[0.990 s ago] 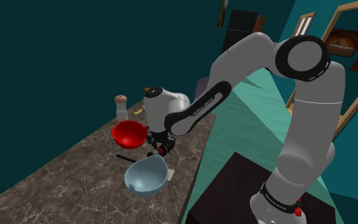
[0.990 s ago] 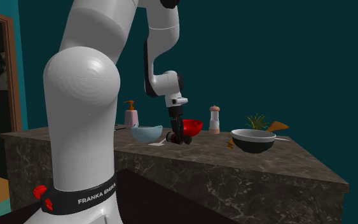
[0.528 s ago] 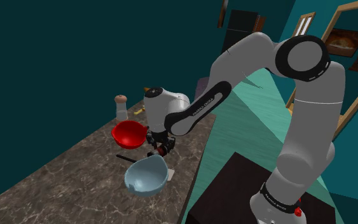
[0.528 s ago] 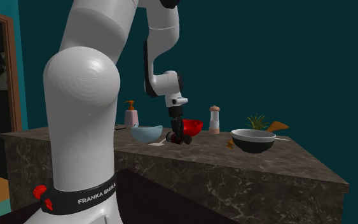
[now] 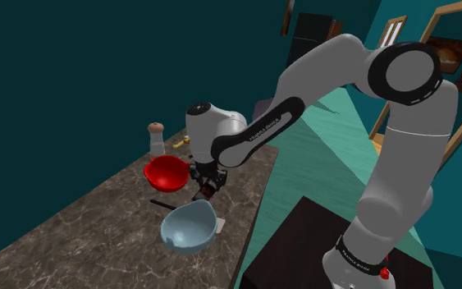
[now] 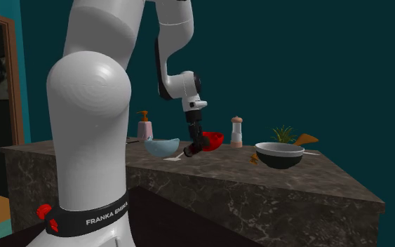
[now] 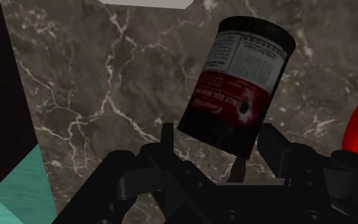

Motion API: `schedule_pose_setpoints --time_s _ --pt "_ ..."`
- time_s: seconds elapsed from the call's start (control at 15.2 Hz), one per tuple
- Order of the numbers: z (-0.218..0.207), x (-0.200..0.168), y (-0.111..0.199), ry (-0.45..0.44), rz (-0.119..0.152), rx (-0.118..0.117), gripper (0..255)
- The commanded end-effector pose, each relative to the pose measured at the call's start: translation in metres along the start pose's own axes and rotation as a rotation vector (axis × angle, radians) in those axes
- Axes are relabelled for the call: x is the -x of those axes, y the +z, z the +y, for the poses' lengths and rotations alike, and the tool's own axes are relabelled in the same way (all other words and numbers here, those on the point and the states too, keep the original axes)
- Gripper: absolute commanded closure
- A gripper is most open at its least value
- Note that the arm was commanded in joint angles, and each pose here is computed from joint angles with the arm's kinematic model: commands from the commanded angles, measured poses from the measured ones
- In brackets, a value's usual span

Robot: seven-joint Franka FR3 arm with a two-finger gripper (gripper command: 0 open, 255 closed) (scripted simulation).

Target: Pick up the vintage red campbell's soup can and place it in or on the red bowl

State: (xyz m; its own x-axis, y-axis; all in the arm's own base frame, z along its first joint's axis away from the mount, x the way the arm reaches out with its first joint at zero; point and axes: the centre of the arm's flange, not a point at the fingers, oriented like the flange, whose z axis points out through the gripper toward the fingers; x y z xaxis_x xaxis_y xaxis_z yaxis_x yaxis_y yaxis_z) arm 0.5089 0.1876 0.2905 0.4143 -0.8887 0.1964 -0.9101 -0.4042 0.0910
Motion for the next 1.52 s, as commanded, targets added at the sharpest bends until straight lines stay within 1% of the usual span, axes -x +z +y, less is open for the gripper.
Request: schedule_pose_setpoints --time_s 0.0,1.45 --pt "0.001 -0.002 -0.01 0.0 0.0 0.0 255" --pt "0.011 -0.025 -0.123 0.0 0.0 0.0 255"
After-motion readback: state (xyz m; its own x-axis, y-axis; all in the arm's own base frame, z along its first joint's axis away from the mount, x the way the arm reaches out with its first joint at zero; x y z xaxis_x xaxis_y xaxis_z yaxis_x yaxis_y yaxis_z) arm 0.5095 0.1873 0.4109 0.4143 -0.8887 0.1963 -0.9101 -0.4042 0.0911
